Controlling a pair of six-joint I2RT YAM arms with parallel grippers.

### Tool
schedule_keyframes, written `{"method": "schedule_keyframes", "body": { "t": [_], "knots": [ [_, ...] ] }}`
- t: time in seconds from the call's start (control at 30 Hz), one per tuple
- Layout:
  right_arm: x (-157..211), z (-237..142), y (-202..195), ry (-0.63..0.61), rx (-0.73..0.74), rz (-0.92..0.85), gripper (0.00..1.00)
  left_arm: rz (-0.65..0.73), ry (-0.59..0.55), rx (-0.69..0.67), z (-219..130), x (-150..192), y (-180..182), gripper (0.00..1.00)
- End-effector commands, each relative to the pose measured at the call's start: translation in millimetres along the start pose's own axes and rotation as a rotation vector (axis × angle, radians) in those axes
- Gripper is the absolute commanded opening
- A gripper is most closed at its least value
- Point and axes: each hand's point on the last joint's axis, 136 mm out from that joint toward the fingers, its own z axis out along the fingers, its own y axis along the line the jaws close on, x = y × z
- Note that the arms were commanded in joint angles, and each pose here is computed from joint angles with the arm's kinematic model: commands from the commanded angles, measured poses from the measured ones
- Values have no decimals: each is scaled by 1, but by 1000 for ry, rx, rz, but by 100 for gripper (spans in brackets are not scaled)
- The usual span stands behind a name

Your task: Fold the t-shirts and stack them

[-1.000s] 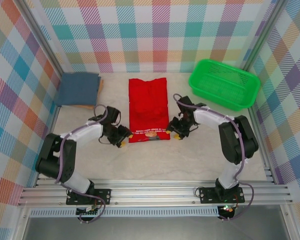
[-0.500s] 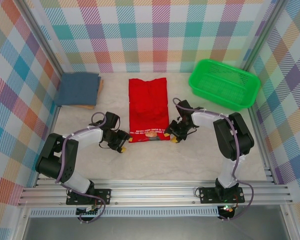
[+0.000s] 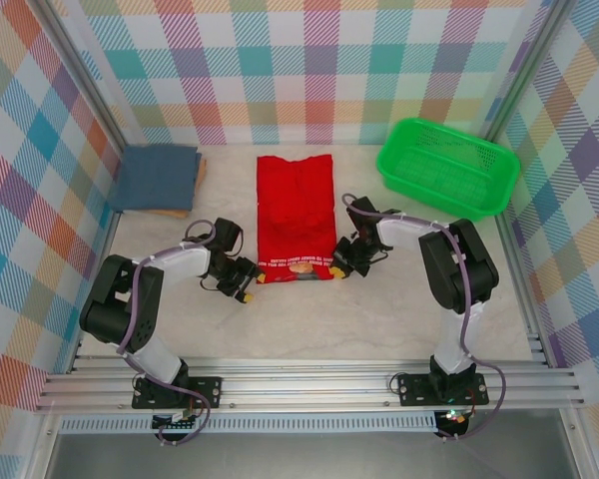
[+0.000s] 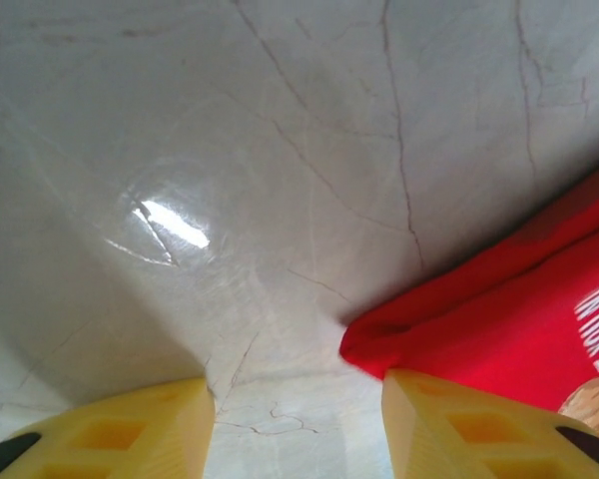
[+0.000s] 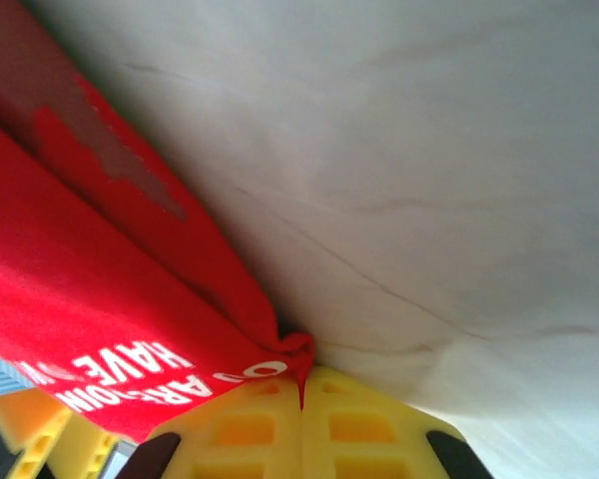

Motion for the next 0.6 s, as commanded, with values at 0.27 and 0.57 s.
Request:
{"method": "schedule_keyframes", "body": {
  "t": [0.27,0.57],
  "knots": [
    [0,0,7,-12,-20,-15,0,198,-180,331,-37,-6,-86,51],
    [4,-3,7,1,-22,-6,0,198,-177,180,-18,-30,-63,50]
  ]
}}
